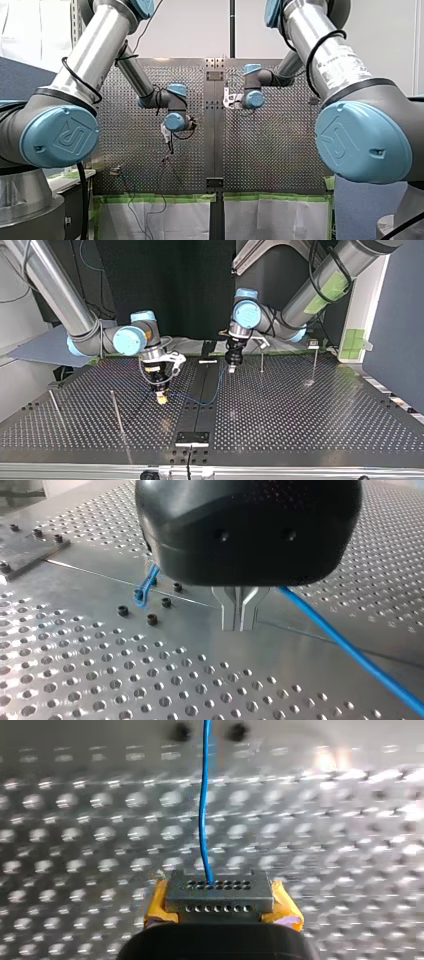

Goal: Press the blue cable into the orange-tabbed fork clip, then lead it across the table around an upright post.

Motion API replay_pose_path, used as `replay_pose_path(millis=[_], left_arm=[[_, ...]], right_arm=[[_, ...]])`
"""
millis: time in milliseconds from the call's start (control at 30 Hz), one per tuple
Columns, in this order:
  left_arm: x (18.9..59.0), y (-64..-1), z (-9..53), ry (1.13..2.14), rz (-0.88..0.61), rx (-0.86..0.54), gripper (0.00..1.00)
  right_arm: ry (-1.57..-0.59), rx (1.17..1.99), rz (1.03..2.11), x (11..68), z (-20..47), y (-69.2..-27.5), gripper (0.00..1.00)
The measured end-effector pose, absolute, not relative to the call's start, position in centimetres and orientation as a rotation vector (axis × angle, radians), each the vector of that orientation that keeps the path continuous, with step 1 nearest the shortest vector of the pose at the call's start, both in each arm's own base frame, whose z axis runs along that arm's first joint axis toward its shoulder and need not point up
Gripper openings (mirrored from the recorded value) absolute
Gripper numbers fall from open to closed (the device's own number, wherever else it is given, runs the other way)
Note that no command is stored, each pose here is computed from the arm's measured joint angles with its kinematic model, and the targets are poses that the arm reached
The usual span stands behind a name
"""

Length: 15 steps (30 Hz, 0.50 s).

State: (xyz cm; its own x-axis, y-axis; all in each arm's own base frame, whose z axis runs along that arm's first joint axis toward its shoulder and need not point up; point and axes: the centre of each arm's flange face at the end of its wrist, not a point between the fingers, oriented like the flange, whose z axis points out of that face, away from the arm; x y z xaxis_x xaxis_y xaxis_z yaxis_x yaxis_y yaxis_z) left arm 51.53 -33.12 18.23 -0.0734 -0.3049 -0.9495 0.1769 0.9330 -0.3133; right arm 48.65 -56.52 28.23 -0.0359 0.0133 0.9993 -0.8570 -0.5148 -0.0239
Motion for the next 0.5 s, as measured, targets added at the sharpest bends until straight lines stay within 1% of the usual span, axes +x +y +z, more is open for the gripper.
replay_pose_path(millis=[300, 500], left_arm=[[52.1, -33.5, 19.1, 1.576, -0.467, -0.148, 0.00], [52.5, -33.2, 21.3, 1.532, -0.505, -0.207, 0.00]], right_arm=[[-0.873, 1.504, 1.678, 48.6, 32.7, -55.7, 0.02], [-0.865, 1.489, 1.688, 48.6, 33.8, -55.4, 0.02]])
